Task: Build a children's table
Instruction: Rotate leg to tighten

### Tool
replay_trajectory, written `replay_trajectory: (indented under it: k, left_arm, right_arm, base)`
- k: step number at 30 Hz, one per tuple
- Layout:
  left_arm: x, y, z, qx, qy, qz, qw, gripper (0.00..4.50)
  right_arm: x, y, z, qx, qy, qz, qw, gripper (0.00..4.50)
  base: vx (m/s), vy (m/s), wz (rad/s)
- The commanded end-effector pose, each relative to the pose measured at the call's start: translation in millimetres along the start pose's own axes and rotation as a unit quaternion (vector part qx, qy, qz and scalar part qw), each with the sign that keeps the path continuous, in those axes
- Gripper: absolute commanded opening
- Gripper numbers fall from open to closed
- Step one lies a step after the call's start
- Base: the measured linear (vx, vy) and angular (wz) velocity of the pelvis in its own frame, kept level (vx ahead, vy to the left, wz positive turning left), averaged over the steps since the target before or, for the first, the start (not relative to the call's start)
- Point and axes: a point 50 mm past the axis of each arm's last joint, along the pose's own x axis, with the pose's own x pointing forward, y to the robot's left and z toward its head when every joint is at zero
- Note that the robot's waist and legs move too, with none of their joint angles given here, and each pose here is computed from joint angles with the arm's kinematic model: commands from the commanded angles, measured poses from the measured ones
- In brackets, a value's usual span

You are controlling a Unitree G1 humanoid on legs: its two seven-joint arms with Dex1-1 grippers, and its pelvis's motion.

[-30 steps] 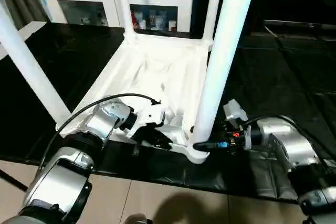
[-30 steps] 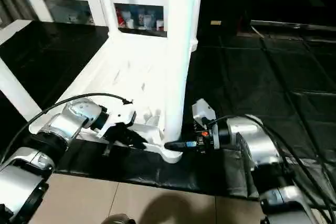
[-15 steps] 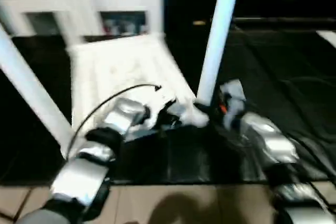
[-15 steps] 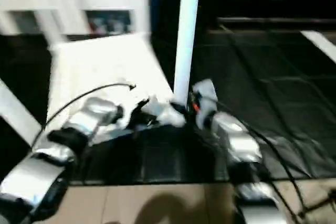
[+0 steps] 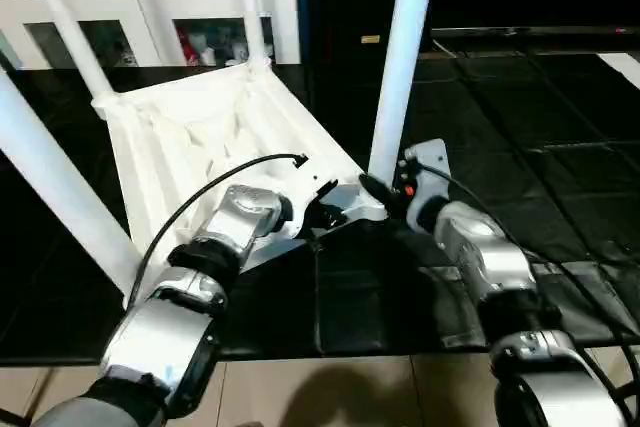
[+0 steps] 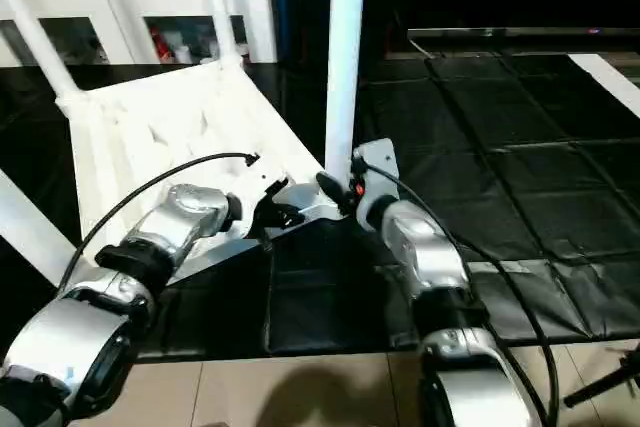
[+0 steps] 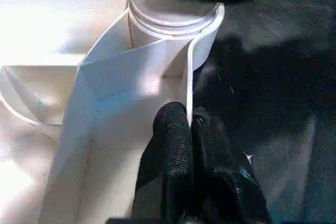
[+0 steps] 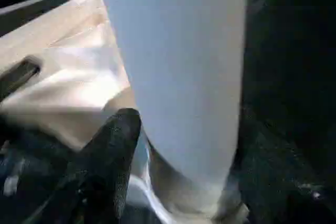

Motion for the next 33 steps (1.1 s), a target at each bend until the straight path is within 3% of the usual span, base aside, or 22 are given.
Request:
replay_trajectory:
  k: [1, 13, 30, 31, 32, 33]
  left_arm:
    - [1.9, -1.7, 26.8, 0.040, -0.048, -0.008, 0.998, 0.00]
    - [1.9, -1.7, 26.8, 0.040, -0.048, -0.008, 0.998, 0.00]
    - [1.4, -1.7, 26.5, 0.042, -0.048, -0.010, 0.998, 0.00]
    - [-21.1, -1.8, 4.9, 0.081, -0.019, -0.078, 0.993, 0.00]
    - [-21.1, -1.8, 4.9, 0.081, -0.019, -0.078, 0.993, 0.00]
    - [-37.8, -4.2, -11.4, 0.103, 0.011, -0.131, 0.986, 0.00]
  right_arm:
    - [12.6, 28.6, -19.4, 0.015, 0.040, 0.085, 0.995, 3.28]
    - [12.6, 28.6, -19.4, 0.015, 0.040, 0.085, 0.995, 4.43]
    - [12.0, 28.1, -19.3, 0.015, 0.039, 0.087, 0.995, 4.43]
    - [-1.6, 19.2, -8.1, -0.034, 0.041, 0.176, 0.983, 4.43]
    - [-1.6, 19.2, -8.1, -0.034, 0.041, 0.176, 0.983, 4.43]
    - [-11.4, 14.8, -0.5, -0.068, 0.053, 0.243, 0.966, 4.43]
  base:
    - [0.000, 0.000, 0.00]
    - [0.000, 0.000, 0.00]
    - [0.000, 0.000, 0.00]
    - [0.000, 0.000, 0.00]
    - [0.000, 0.000, 0.00]
    - [0.000, 0.000, 0.00]
